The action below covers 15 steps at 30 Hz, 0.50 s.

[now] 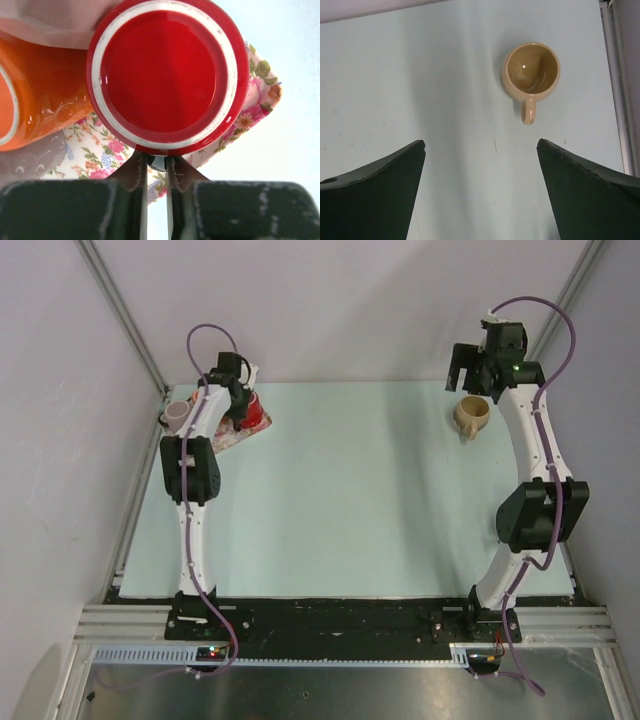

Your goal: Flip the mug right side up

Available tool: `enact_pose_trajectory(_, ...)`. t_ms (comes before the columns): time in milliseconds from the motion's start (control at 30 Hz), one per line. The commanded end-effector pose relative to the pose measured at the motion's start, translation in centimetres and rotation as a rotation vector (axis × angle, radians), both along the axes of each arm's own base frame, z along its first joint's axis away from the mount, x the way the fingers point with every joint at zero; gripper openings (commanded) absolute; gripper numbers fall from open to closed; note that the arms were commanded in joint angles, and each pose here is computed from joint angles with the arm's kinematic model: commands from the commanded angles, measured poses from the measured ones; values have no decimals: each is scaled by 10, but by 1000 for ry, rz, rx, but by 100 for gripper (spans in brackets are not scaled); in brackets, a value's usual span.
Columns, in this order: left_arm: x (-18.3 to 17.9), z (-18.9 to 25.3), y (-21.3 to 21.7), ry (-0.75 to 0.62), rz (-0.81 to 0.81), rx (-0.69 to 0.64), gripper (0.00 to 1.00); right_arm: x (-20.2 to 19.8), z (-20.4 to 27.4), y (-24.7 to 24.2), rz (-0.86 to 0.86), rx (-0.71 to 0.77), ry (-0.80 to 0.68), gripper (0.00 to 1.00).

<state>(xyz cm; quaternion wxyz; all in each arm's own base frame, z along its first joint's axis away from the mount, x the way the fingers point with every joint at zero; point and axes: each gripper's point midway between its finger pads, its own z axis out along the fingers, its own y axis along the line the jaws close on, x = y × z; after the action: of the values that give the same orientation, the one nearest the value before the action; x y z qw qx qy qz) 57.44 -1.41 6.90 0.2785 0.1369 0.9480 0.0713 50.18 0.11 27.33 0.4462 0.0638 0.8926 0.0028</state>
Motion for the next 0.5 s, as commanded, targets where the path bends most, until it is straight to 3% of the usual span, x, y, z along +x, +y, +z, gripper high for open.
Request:
enact_pose_trajectory(0, 7, 14, -13, -52, -32, -104, 4, -20, 29, 18, 50, -5, -64, 99)
enact_pose_trajectory(233, -5, 41, -16, -76, -5, -177, 0, -50, 44, 60, 153, 24, -97, 99)
enact_pose_trajectory(467, -24, 94, -31, -133, 15, -325, 0, -86, 41, 164, 437, 235, -149, 100)
